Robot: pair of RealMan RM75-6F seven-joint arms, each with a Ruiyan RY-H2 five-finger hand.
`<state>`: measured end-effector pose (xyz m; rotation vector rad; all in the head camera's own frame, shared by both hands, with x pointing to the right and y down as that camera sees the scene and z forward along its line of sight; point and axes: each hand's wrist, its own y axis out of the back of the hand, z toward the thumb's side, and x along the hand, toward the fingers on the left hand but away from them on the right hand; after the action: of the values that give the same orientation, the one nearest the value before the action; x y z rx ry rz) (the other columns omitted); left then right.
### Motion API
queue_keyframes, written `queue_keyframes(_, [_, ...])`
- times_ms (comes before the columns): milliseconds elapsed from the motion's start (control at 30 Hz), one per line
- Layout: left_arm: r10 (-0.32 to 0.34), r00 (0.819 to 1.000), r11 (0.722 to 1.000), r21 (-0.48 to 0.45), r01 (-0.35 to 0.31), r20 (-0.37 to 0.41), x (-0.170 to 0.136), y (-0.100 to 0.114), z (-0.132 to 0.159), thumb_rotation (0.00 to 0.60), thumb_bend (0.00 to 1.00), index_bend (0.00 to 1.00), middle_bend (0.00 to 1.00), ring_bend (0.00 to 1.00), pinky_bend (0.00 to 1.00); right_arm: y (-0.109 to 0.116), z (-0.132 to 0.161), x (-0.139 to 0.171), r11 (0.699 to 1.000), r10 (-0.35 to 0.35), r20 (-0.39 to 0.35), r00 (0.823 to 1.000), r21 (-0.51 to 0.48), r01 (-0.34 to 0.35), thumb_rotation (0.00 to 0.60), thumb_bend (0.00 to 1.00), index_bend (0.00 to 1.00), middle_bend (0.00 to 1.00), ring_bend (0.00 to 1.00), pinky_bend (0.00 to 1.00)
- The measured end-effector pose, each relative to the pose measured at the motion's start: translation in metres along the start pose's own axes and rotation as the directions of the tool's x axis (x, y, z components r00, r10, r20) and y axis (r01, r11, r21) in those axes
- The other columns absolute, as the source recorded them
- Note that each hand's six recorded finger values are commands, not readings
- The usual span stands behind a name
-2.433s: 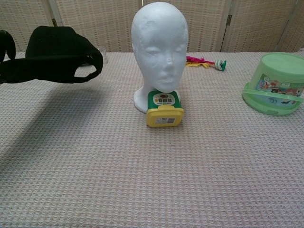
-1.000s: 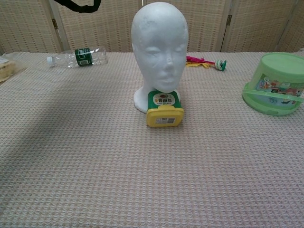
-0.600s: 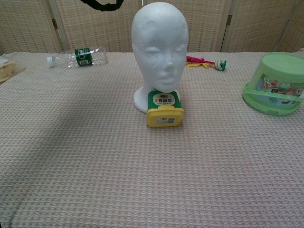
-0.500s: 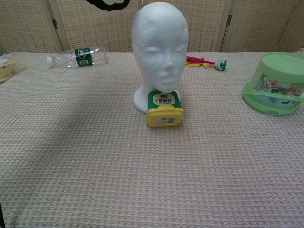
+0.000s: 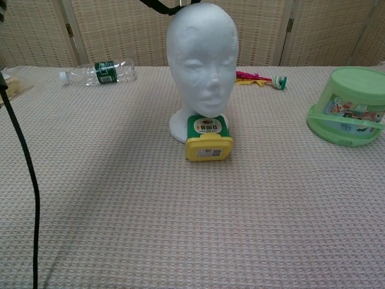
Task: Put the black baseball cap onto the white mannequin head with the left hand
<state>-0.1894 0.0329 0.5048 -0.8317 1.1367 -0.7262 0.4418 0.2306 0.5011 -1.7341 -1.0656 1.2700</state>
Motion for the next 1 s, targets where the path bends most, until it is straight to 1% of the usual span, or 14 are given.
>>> queue_keyframes(133, [-0.005,1.0,1.0,-0.021,0.005,0.005,0.007,-0.006,0.014,0.6,0.37,0.64,0.72,0.57,0.61,0.002,-0.002,-0.001,1.0,-0.003,0.005,1.0,-0.004,0.003,0.6,0.26,0.0,0.0,0.0,0.0])
queue_keyframes(300, [-0.024,0.999,0.999,-0.032,0.025,0.023,0.005,-0.01,0.03,0.6,0.37,0.64,0.72,0.57,0.61,0.003,-0.005,-0.002,1.0,0.002,0.008,1.0,-0.013,-0.002,0.6,0.26,0.0,0.0,0.0,0.0])
queue_keyframes(467, [-0.038,0.999,0.999,-0.02,0.039,0.035,0.001,-0.011,0.041,0.6,0.37,0.64,0.72,0.57,0.61,0.005,-0.004,0.0,1.0,0.0,-0.003,1.0,-0.022,0.0,0.6,0.26,0.0,0.0,0.0,0.0])
queue_keyframes(633, [-0.041,0.998,0.999,-0.022,0.042,0.054,-0.009,-0.006,0.054,0.6,0.37,0.64,0.73,0.57,0.62,0.009,-0.005,0.002,0.999,-0.004,-0.013,1.0,-0.032,0.004,0.6,0.26,0.0,0.0,0.0,0.0])
queue_keyframes(800, [-0.046,0.997,0.998,-0.03,0.047,0.057,-0.019,0.003,0.063,0.6,0.37,0.65,0.73,0.57,0.62,0.012,-0.003,0.007,0.999,-0.015,-0.026,1.0,-0.038,0.014,0.6,0.26,0.0,0.0,0.0,0.0])
queue_keyframes(1000, [-0.064,0.995,0.997,-0.028,0.067,0.08,-0.038,0.011,0.08,0.6,0.37,0.65,0.74,0.58,0.63,0.016,0.0,0.014,0.999,-0.028,-0.044,0.999,-0.045,0.026,0.6,0.26,0.0,0.0,0.0,0.0])
